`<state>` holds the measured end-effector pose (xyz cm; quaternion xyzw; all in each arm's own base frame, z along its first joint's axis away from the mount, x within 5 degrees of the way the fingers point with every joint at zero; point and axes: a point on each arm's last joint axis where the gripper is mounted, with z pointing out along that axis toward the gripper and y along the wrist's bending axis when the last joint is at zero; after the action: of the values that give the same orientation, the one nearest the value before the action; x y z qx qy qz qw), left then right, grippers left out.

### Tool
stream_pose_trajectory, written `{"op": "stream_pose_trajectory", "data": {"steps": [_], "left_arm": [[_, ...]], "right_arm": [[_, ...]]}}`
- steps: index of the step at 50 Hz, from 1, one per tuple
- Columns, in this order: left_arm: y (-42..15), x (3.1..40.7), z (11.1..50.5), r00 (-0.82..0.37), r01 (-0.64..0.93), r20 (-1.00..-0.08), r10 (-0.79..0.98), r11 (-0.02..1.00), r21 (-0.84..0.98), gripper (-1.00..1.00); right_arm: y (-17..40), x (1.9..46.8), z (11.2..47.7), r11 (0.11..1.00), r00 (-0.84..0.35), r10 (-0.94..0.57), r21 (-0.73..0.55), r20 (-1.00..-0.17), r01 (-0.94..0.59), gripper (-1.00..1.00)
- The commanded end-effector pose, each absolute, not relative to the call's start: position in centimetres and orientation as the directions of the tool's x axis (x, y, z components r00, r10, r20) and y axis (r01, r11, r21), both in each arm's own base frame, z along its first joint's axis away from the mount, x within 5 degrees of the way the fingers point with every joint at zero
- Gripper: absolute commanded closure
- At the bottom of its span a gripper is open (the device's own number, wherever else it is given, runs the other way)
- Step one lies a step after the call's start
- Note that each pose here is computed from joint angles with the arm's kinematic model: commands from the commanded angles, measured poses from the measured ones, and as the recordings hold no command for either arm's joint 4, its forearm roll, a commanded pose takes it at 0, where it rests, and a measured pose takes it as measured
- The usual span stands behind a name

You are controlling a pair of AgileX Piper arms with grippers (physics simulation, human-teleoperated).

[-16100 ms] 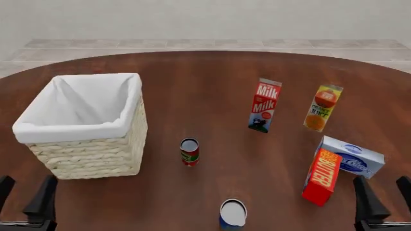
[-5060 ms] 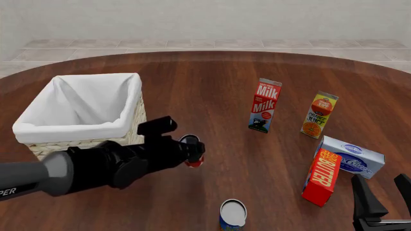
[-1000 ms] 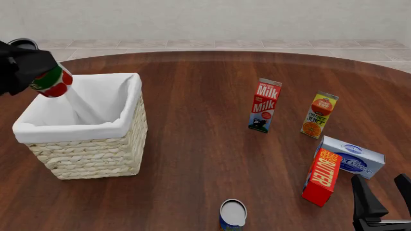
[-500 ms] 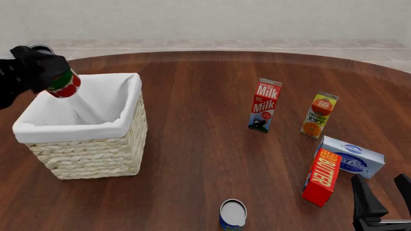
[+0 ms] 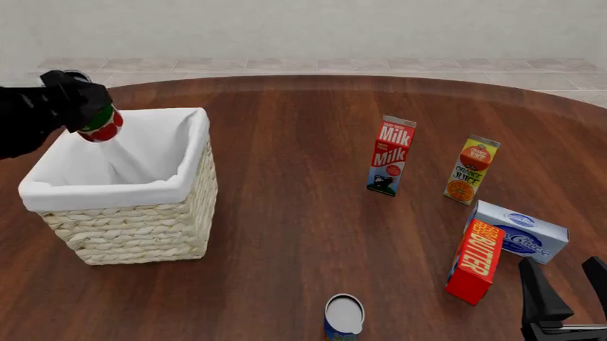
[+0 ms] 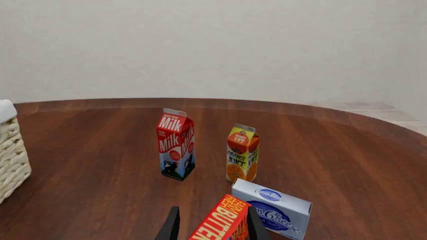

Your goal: Pick up the tomato sauce, and put it in the basket.

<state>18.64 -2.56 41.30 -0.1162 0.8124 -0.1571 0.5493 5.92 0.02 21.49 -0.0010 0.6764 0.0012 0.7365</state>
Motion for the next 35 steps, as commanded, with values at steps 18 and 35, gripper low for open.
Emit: {"op": "stream_pose_trajectory", "data": {"steps": [18,35], "left_arm": [[-1.4,21.7,39.8,-0.368,-0.074,-0.866,-0.338,0.939,-0.335,1.0],[-0.9,23.3,38.0,-0.385,-0.103,-0.858,-0.34,0.94,-0.326,1.0]], "right_arm": [[0.0,5.9,21.5,1.0,0.085,0.0,0.0,-0.996,0.0,-1.0],[0.0,5.9,21.5,1.0,0.085,0.0,0.0,-0.996,0.0,-1.0]]}}
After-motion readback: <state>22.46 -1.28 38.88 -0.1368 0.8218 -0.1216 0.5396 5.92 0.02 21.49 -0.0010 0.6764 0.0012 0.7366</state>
